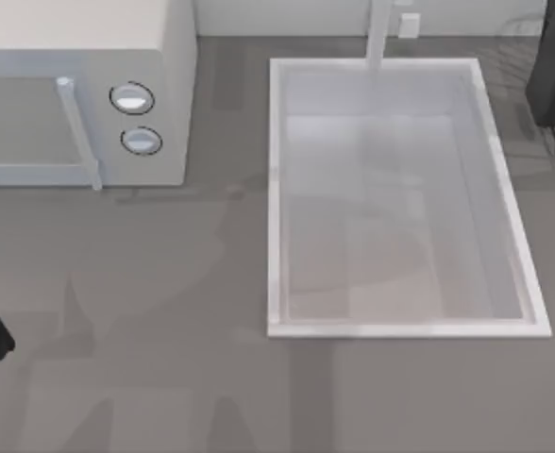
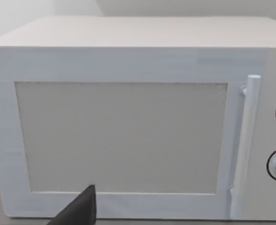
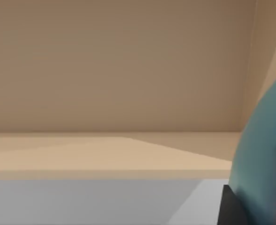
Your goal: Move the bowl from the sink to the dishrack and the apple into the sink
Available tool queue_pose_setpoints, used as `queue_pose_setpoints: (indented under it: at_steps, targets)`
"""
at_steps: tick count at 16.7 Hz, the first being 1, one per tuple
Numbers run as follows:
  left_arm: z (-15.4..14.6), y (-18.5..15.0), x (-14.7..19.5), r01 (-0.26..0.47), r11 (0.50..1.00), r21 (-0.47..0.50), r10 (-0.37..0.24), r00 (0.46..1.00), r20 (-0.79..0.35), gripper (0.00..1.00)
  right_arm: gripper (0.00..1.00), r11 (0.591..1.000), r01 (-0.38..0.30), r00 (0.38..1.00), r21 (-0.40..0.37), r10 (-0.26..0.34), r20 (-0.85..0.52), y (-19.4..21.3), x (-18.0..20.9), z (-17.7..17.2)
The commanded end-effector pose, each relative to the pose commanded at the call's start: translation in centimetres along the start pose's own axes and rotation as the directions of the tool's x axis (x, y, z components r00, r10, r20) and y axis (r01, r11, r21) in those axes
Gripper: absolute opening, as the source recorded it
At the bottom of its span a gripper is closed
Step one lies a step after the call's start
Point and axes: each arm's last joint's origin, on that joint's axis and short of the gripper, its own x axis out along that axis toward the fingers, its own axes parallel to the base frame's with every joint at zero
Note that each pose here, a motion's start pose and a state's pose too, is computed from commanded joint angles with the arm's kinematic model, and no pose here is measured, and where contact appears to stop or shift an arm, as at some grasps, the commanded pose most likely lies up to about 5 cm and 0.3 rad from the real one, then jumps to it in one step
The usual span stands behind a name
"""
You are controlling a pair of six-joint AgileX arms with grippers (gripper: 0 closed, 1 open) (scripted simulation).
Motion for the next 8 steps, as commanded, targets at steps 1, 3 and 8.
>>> queue_pose_setpoints:
  at_steps: [1, 3, 8]
  targets:
    - [0.0, 0.0, 0.0, 0.000, 1.000, 0.000, 0.000, 1.000, 0.000, 1.00, 0.00, 1.000, 0.000, 1.000, 0.003, 0.000, -0.004, 0.0, 0.2, -0.1]
    - [0.0, 0.0, 0.0, 0.000, 1.000, 0.000, 0.000, 1.000, 0.000, 1.00, 0.00, 1.000, -0.001, 1.000, 0.004, 0.001, -0.006, 0.0, 0.5, -0.4]
    - [0.0, 0.0, 0.0, 0.000, 1.000, 0.000, 0.000, 1.000, 0.000, 1.00, 0.00, 1.000, -0.004, 1.000, 0.002, 0.004, -0.007, -1.0, 4.7, -5.1]
